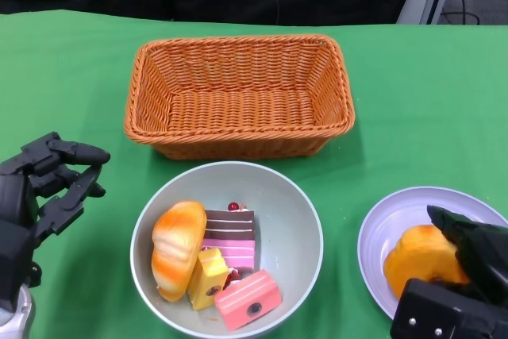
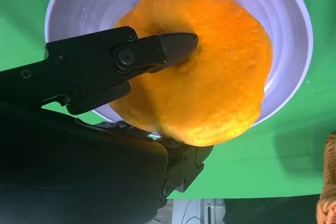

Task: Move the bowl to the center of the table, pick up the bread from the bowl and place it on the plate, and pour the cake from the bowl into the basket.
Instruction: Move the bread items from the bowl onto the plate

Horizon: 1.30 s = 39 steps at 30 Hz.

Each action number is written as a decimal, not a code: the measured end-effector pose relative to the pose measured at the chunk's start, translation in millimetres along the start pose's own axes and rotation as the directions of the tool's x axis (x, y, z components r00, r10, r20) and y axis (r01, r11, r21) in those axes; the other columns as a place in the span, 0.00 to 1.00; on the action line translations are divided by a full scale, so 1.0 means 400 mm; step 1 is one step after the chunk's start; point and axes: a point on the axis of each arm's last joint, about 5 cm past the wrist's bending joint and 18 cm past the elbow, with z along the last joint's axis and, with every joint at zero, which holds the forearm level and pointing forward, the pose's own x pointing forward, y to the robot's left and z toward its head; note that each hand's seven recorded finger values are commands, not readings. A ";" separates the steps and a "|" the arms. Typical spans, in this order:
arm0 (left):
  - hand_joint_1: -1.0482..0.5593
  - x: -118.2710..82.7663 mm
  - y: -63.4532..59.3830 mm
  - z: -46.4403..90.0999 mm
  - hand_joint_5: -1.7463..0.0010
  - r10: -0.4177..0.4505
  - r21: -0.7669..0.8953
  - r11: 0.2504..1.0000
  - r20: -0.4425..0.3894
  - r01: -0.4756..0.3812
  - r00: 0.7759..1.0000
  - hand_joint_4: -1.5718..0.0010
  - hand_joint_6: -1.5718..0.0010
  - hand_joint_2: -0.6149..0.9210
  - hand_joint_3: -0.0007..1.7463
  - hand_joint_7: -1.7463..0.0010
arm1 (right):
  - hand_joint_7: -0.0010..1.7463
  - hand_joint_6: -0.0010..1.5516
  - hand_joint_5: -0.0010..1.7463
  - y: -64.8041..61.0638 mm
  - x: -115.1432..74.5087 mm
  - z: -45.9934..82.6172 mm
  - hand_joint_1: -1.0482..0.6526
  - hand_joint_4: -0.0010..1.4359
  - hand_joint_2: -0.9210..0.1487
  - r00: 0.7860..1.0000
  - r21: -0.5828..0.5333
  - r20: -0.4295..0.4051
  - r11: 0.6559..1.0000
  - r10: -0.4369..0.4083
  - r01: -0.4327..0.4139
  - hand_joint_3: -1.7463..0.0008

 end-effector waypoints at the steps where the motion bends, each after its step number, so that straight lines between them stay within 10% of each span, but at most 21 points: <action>1: 0.59 0.000 0.000 0.000 0.30 0.000 0.000 1.000 0.000 0.000 1.000 0.47 0.43 1.00 0.20 0.53 | 0.00 0.13 0.00 0.001 -0.001 0.000 0.26 0.08 0.00 1.000 -0.006 -0.001 1.000 -0.006 0.006 0.95; 18: 0.59 -0.005 0.002 -0.003 0.30 -0.008 0.002 1.000 -0.012 0.008 1.000 0.47 0.43 1.00 0.20 0.53 | 0.01 0.07 0.02 0.061 -0.004 -0.013 0.26 0.04 0.00 0.957 0.053 0.138 0.967 -0.253 0.248 0.96; 24: 0.60 -0.005 0.003 -0.002 0.30 -0.008 0.002 1.000 -0.011 0.008 1.000 0.48 0.43 1.00 0.20 0.53 | 0.04 0.19 0.08 0.045 0.003 -0.027 0.28 0.21 0.00 0.926 0.323 0.183 0.910 -0.331 0.261 0.93; 30: 0.59 -0.004 0.003 -0.001 0.30 -0.008 -0.001 1.000 -0.013 0.008 1.000 0.48 0.43 1.00 0.20 0.53 | 0.02 0.16 0.03 0.033 0.005 -0.028 0.28 0.12 0.00 0.952 0.401 0.157 0.898 -0.264 0.183 0.94; 39: 0.59 -0.004 0.003 0.002 0.30 -0.013 0.002 1.000 -0.015 0.013 1.000 0.48 0.43 1.00 0.19 0.53 | 0.00 0.03 0.00 0.048 0.004 -0.018 0.24 0.00 0.00 0.974 0.155 0.129 0.974 -0.188 0.168 0.96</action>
